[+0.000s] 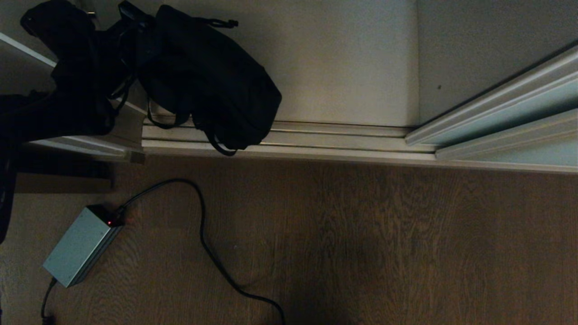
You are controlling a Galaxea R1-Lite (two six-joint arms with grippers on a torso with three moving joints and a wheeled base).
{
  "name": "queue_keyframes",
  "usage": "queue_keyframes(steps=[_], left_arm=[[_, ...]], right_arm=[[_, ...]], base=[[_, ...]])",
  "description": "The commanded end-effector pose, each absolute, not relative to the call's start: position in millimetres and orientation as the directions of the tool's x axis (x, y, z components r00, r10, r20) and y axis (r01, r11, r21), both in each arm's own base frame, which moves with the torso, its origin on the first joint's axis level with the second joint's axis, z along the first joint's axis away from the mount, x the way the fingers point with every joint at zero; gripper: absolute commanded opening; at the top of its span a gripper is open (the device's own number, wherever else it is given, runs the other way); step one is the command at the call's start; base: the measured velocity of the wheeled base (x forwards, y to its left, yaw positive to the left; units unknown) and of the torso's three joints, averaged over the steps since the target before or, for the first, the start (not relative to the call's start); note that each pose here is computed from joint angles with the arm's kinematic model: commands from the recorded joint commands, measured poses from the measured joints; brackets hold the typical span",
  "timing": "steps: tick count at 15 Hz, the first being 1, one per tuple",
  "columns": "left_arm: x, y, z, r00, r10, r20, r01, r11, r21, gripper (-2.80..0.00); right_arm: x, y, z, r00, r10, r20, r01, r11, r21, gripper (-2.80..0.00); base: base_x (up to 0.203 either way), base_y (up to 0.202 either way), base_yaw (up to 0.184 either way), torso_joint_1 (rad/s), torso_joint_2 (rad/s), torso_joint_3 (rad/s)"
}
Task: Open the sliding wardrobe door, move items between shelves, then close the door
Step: Place the bag on the lower shelf
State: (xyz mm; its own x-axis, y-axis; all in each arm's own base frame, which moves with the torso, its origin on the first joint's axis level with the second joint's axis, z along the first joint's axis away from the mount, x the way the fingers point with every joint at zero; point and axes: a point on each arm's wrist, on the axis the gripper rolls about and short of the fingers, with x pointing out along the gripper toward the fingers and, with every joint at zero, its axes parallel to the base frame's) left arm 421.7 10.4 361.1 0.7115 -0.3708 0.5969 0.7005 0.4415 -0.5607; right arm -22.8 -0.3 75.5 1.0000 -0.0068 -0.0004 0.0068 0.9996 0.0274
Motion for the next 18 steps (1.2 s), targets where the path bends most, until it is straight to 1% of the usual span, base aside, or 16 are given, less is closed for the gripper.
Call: queue_keyframes(steps=[1,5,8,12,14,18], left_arm=[[425,10,357,0.673,-0.377,0.636,0.733,0.455,-0.506,-2.80],[429,10,349,0.610,-0.362,0.704,0.772,0.469,-0.428,-2.80],[448,11,324,0.649,-0.357,0.672,0.746,0.470,-0.471,-2.80],[461,12,305,0.672,-0.358,0.648,0.728,0.481,-0.490,-2.80],[464,10,302,0.674,-0.346,0.653,0.715,0.530,-0.457,-2.80],[460,9,307,0.671,-0.317,0.671,0.709,0.538,-0.455,-2.80]], right_arm=[[-23,0,75,1.000,-0.006,0.003,0.006,1.000,0.028,-2.80],[-23,0,75,1.000,-0.006,0.003,0.006,1.000,0.028,-2.80],[-23,0,75,1.000,-0.006,0.003,0.006,1.000,0.028,-2.80],[-23,0,75,1.000,-0.006,0.003,0.006,1.000,0.028,-2.80],[-23,0,75,1.000,-0.006,0.003,0.006,1.000,0.028,-2.80],[-23,0,75,1.000,-0.006,0.003,0.006,1.000,0.028,-2.80]], base=[[0.000,0.000,0.000,0.000,0.00,0.000],[0.000,0.000,0.000,0.000,0.00,0.000],[0.000,0.000,0.000,0.000,0.00,0.000],[0.000,0.000,0.000,0.000,0.00,0.000],[0.000,0.000,0.000,0.000,0.00,0.000],[0.000,0.000,0.000,0.000,0.00,0.000]])
